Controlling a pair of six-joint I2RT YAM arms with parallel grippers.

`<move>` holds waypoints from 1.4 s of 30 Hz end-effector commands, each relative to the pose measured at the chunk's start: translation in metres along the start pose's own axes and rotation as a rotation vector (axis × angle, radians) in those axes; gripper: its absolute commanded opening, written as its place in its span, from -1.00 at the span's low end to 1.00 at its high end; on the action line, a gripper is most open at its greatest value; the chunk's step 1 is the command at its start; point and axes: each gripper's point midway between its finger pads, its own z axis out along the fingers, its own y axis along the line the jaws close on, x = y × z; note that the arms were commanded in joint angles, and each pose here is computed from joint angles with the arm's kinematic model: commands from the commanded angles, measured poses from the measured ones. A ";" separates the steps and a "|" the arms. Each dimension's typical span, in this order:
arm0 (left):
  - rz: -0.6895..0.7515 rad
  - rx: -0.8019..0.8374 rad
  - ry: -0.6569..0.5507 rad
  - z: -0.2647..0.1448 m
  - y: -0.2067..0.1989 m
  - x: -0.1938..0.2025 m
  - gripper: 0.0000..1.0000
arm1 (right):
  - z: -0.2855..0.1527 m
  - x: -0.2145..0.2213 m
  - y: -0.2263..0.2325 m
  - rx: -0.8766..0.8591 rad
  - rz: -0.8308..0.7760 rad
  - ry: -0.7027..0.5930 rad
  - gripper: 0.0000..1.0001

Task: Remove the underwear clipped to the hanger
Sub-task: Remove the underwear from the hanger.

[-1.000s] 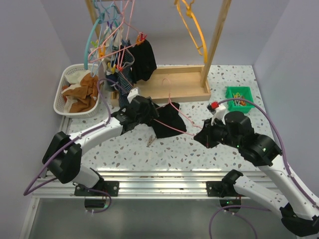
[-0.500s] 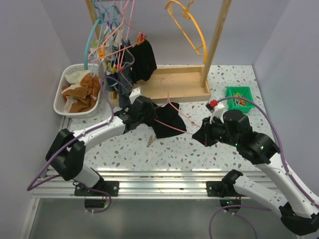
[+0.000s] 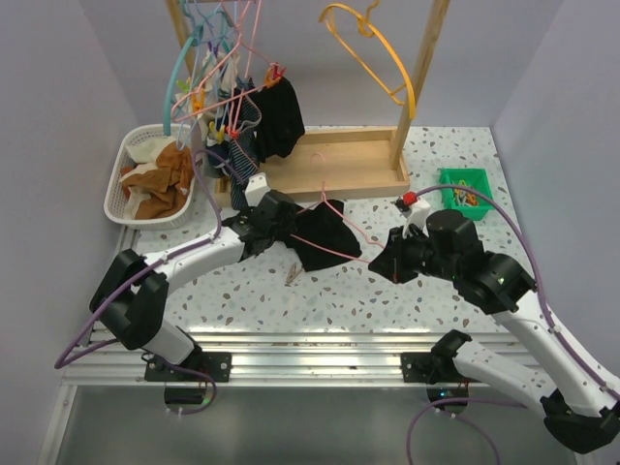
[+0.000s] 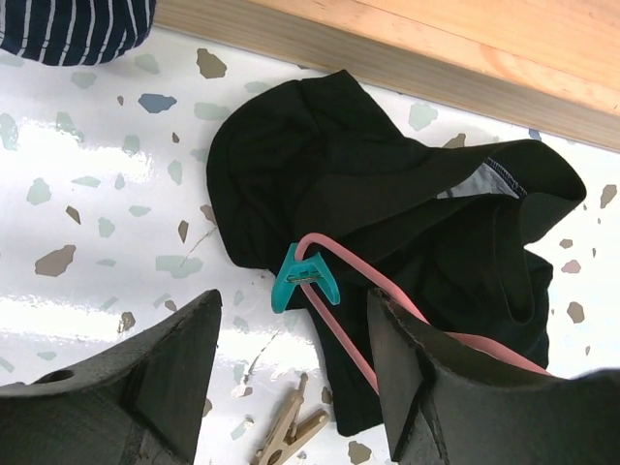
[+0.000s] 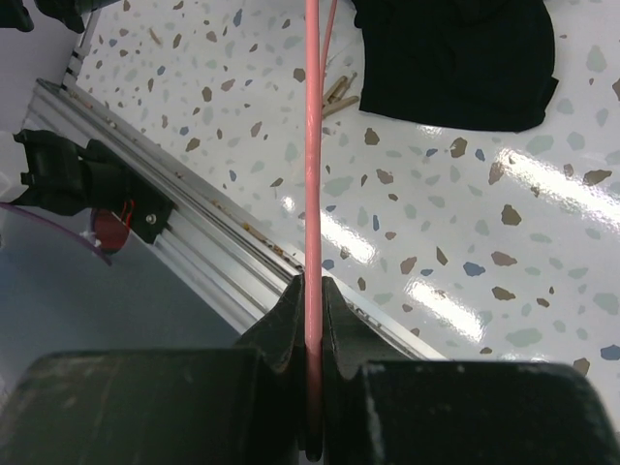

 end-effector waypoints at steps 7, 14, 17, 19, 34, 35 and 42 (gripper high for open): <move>-0.041 -0.016 -0.047 0.004 -0.004 -0.012 0.11 | -0.010 -0.018 0.025 -0.094 0.025 -0.041 -1.00; -0.052 -0.024 -0.048 0.004 -0.001 -0.011 0.28 | -0.009 -0.018 0.027 -0.101 0.032 -0.037 -1.00; -0.045 -0.021 -0.035 0.006 -0.002 -0.007 0.26 | -0.009 -0.017 0.027 -0.106 0.033 -0.034 -1.00; -0.042 -0.025 -0.024 0.009 -0.001 -0.003 0.24 | -0.010 -0.017 0.028 -0.110 0.033 -0.034 -1.00; -0.051 -0.023 -0.024 0.006 -0.002 -0.005 -1.00 | -0.013 -0.013 0.019 -0.057 0.033 -0.018 -1.00; -0.051 -0.022 -0.021 0.003 -0.002 -0.006 -1.00 | -0.012 -0.012 0.016 -0.044 0.032 -0.016 -1.00; -0.079 0.040 -0.022 -0.024 -0.014 -0.026 -1.00 | -0.010 -0.011 -0.008 0.089 0.027 -0.017 -1.00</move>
